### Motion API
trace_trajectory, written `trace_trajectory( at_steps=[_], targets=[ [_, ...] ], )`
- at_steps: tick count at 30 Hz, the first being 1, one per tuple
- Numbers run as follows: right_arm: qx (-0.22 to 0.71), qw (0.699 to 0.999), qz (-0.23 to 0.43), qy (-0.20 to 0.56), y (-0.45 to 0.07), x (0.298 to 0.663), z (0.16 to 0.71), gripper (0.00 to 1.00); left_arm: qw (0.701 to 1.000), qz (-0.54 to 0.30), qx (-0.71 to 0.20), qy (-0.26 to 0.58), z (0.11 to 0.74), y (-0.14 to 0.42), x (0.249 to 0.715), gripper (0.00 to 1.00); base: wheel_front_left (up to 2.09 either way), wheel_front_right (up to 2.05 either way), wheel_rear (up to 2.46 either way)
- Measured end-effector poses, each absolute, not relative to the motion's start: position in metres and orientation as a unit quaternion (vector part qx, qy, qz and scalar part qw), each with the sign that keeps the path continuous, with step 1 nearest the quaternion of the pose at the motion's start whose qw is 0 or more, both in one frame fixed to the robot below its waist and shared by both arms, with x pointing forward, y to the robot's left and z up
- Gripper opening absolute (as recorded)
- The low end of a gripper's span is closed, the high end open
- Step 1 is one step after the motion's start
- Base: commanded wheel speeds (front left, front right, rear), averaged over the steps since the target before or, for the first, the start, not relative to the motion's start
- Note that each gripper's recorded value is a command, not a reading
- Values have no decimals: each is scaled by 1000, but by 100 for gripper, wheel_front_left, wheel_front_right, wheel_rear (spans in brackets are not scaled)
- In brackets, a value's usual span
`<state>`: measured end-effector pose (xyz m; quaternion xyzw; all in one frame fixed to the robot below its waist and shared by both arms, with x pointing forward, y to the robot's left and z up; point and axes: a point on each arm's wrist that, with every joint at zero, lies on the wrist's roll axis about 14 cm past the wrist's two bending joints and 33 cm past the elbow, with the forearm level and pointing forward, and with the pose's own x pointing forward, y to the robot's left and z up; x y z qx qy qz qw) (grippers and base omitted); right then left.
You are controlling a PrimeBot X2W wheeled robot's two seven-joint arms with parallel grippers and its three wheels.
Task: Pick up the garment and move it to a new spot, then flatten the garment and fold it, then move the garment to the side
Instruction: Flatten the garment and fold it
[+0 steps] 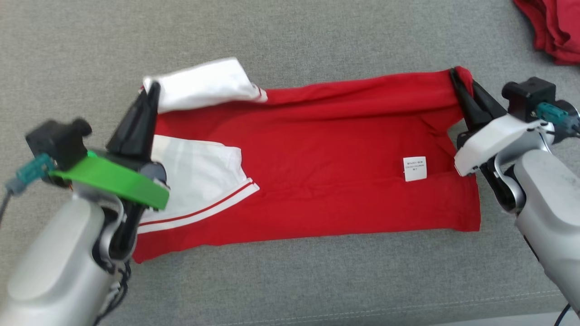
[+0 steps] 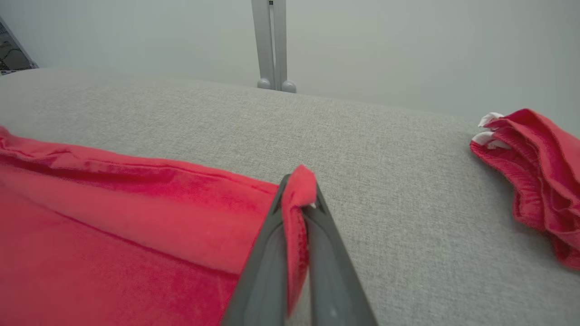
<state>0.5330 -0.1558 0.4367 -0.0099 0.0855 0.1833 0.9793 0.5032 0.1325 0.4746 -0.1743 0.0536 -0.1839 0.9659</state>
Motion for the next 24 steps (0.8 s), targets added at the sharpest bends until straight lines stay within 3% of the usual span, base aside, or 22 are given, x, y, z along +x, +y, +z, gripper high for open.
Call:
trace_trajectory(
  at_steps=[12, 13, 14, 15, 16, 24],
  targets=[
    [46, 984, 159, 63, -155, 487, 443, 0, 967, -107, -213, 94, 439, 147, 433, 0, 0, 0, 0],
    [51, 984, 157, 64, -155, 484, 442, 0, 967, -106, -212, 97, 436, 147, 429, 10, 0, 0, 0],
    [55, 984, 154, 63, -155, 480, 442, 33, 966, -103, -215, 98, 435, 146, 427, 62, 0, 0, 0],
    [61, 985, 151, 59, -155, 478, 445, 80, 966, -101, -216, 96, 435, 146, 425, 100, 0, 0, 0],
    [65, 985, 149, 56, -156, 476, 447, 100, 967, -99, -216, 94, 436, 146, 424, 100, 0, 0, 0],
    [87, 986, 139, 5, -158, 463, 479, 100, 977, -50, -202, 44, 457, 172, 425, 100, 0, 0, 0]
  ],
)
